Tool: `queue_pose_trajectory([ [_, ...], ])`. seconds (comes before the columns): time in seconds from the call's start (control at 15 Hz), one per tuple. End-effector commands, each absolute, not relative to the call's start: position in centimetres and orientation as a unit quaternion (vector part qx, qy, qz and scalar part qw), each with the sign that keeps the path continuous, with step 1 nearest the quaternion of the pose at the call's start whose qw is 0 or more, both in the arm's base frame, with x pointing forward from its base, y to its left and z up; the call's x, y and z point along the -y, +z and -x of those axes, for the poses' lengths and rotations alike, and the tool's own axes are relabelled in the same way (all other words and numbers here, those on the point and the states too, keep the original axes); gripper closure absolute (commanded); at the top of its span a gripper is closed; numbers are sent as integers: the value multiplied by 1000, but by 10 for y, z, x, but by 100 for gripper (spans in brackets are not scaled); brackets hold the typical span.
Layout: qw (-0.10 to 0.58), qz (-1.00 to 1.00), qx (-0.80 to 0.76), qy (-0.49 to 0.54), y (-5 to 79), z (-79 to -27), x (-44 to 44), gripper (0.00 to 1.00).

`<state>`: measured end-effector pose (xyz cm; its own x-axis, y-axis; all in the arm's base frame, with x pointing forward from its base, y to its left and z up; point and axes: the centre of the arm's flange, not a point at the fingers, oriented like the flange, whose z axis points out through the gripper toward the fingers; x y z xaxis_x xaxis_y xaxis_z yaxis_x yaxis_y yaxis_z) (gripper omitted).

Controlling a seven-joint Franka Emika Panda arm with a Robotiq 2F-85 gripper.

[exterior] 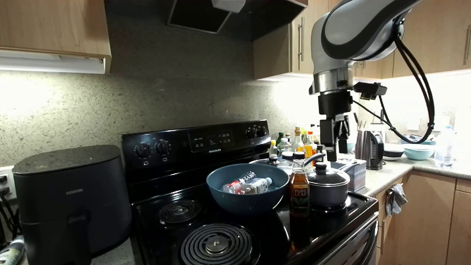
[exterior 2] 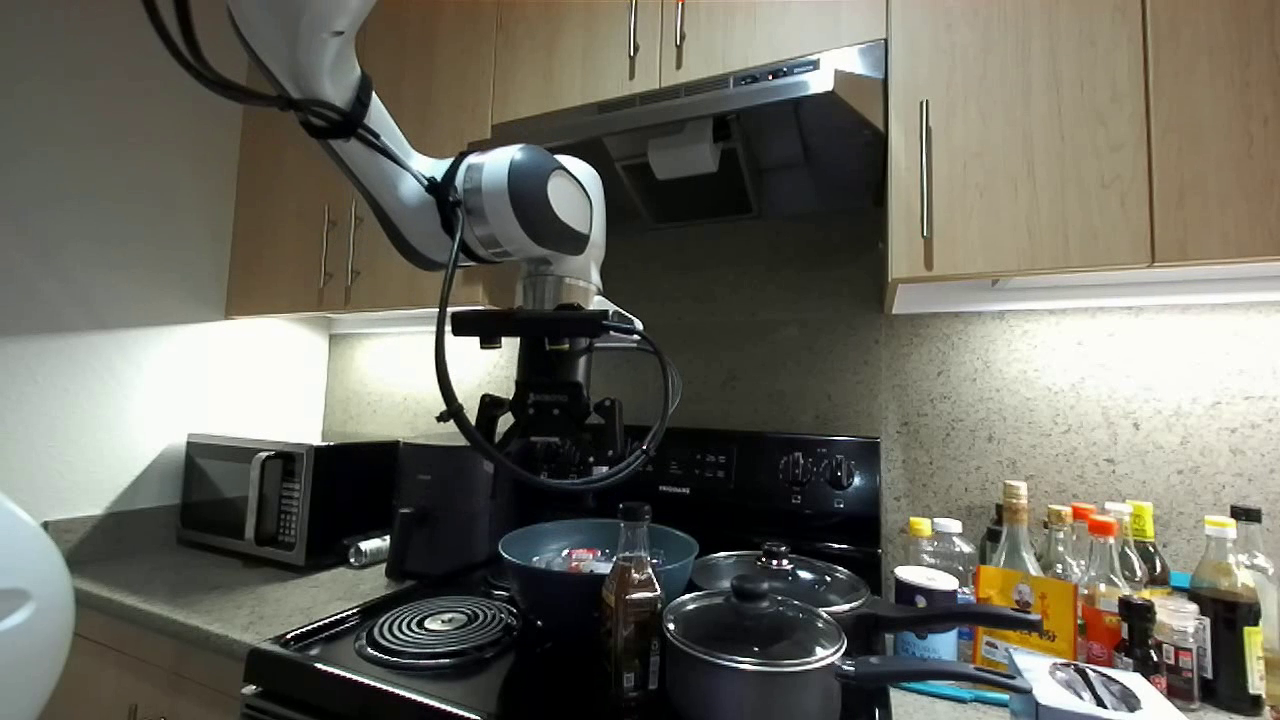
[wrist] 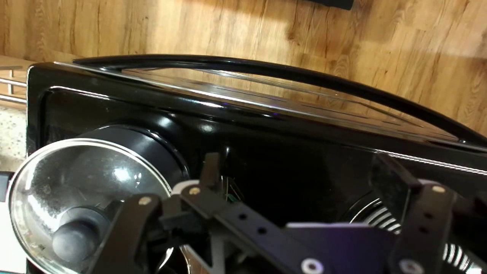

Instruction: Put the plastic bottle inside the bowl

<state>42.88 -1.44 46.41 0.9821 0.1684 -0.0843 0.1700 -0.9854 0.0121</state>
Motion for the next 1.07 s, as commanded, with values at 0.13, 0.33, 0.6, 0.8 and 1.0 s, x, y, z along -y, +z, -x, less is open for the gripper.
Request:
queue_pose_trajectory([
  [0.13,4,-996,-79,-38,465,-433,14,0],
  [0.33,-7,-996,-84,-41,477,-467,11,0],
  [0.6,-22,-998,-62,-21,495,-515,8,0],
  [0.8,-8,-999,-46,-13,495,-546,9,0],
  [1.0,-7,-999,-45,-9,489,-538,12,0],
])
